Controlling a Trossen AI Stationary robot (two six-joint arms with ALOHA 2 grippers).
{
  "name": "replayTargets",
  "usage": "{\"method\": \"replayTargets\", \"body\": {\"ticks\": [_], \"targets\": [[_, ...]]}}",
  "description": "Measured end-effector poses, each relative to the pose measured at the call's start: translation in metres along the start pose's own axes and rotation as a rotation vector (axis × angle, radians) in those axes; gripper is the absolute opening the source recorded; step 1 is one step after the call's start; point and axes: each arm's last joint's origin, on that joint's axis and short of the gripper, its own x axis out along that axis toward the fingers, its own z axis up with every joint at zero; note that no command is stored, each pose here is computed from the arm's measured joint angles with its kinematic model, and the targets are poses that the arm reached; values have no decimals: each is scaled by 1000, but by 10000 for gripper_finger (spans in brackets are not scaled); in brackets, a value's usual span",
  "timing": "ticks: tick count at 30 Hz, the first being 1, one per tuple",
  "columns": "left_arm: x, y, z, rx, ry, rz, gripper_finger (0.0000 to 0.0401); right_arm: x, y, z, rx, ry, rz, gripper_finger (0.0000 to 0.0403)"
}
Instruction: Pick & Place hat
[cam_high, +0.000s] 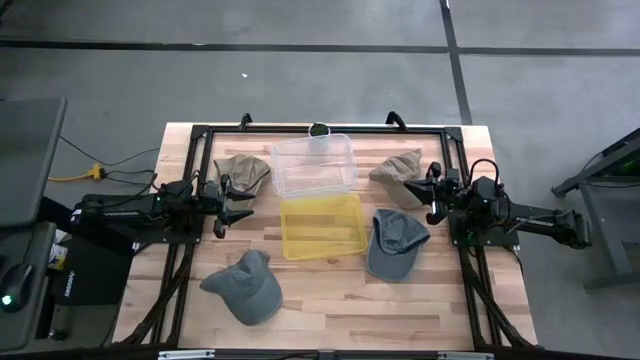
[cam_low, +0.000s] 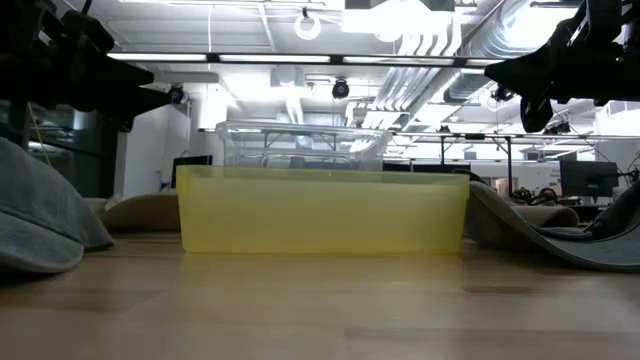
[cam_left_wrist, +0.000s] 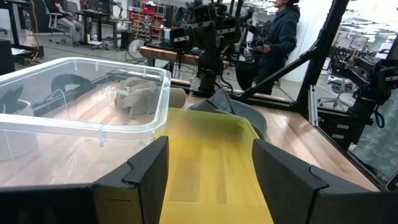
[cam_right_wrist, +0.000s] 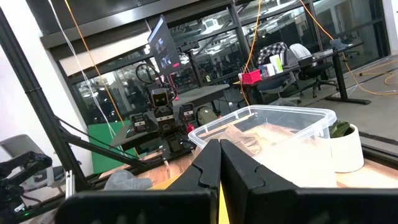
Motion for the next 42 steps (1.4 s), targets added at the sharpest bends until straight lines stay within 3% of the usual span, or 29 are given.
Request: {"method": "replayTargets", "body": {"ticks": [18,23,32,37,42], "targets": [[0,0,0,0,0,-7,209,0,0,0,0,0,0,0],[-1,-1,6,-73,-11,7,209,0,0,0,0,-1,0,0],[-11,-2,42,-327,-165,115,209,0,0,0,0,0,0,0],[-17,-5,59,-352,-193,98,209,0,0,0,0,-1,0,0],[-28,-9,72,-306,-70,107,209,0,0,0,0,0,0,0]]}}
